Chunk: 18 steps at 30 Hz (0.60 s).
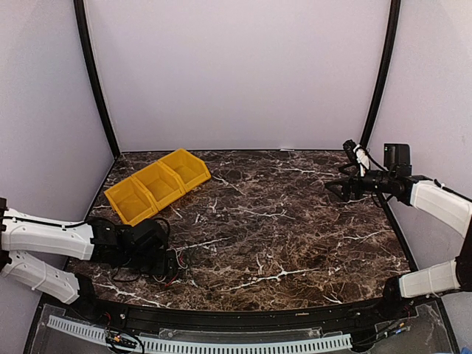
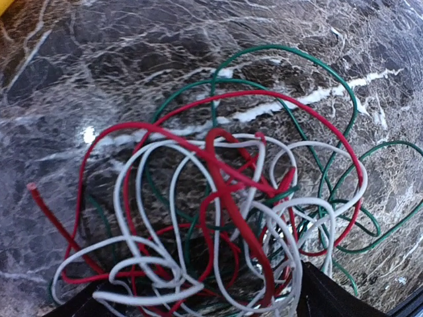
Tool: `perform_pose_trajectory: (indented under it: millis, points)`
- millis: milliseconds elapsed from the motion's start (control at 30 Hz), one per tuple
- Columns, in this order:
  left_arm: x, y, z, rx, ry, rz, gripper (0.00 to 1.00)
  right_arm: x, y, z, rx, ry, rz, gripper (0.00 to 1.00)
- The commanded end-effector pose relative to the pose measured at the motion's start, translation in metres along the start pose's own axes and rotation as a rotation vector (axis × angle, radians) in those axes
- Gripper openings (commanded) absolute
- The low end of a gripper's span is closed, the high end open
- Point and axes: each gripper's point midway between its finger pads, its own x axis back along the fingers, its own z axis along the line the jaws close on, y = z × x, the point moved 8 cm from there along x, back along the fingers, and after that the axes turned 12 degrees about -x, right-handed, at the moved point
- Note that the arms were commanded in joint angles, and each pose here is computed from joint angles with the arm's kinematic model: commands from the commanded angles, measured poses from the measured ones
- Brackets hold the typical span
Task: Untangle the cables
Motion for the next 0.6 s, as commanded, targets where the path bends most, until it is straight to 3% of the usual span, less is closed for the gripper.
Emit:
perform_pose_trajectory:
  millis: [0,233,400,500,567]
  points:
    - [-0.010,0.021,-0.031,-0.027,-0.154,-0.062,0.87,0.001,0.000,0.004,0.019,0.013,-0.012,0.99]
    - [-0.028,0.064,-0.097,-0.161,-0.382,-0.164,0.80,0.000,-0.002,0.003,0.014,0.014,-0.011,0.99]
    - [-0.032,0.083,-0.161,-0.394,-0.558,-0.214,0.79,0.001,-0.003,0.003,0.019,0.005,-0.012,0.99]
    - [-0.015,0.096,-0.192,-0.533,-0.564,-0.274,0.82,0.002,-0.002,0.004,0.018,0.001,-0.014,0.99]
    - [-0.001,0.104,-0.193,-0.570,-0.534,-0.315,0.87,0.002,-0.003,0.005,0.017,0.011,-0.015,0.99]
